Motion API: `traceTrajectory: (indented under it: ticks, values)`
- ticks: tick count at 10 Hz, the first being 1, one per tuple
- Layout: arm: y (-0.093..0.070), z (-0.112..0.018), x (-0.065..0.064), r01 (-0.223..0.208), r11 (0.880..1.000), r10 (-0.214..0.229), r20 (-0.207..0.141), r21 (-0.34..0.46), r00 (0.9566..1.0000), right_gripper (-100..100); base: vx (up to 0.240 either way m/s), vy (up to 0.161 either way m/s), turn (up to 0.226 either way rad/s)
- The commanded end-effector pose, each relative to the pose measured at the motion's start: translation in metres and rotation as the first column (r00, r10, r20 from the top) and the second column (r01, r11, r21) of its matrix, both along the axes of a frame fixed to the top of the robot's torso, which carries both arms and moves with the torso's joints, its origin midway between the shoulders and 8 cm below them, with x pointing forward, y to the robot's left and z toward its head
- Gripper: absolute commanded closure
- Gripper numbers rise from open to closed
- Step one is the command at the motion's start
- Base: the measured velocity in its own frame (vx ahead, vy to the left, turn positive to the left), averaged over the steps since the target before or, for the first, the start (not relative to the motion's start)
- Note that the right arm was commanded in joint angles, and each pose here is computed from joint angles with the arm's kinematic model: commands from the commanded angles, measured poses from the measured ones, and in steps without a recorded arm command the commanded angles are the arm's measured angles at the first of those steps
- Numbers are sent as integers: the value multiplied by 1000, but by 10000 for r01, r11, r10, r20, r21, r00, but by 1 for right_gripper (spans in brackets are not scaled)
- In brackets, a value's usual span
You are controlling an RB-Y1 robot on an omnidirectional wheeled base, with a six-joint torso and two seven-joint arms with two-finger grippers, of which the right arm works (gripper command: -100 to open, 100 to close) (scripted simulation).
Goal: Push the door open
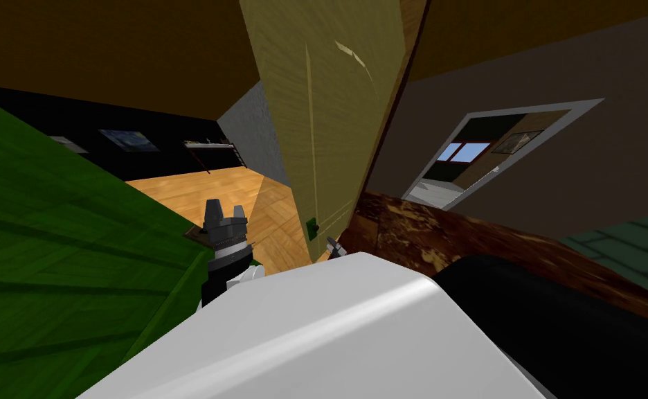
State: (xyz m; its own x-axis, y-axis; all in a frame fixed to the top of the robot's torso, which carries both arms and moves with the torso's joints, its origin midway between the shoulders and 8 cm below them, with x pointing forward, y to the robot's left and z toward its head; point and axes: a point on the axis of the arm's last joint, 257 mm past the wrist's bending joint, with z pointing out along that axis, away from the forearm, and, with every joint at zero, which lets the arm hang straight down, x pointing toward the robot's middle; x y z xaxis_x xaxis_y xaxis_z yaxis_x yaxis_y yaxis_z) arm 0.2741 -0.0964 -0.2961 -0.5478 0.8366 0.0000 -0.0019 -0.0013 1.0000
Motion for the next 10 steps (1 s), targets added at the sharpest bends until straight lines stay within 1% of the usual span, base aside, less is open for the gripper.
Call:
traceTrajectory:
  ticks: [1, 6, 7, 8, 10]
  values:
    - [0, 0, 4, 49, 10000, -49, -1, -20, 10000, -100, 161, 118, 31]
    - [0, 0, 19, 220, 9997, -220, 13, -60, 9998, -100, 160, 106, 33]
    - [0, 0, 17, 199, 9998, -199, 19, -51, 9998, -100, 70, 46, 5]
    - [0, 0, 17, 199, 9998, -199, 19, -51, 9998, 100, -9, -5, -7]
    - [0, 0, 17, 199, 9998, -199, 19, -51, 9998, 100, -26, -18, 1]
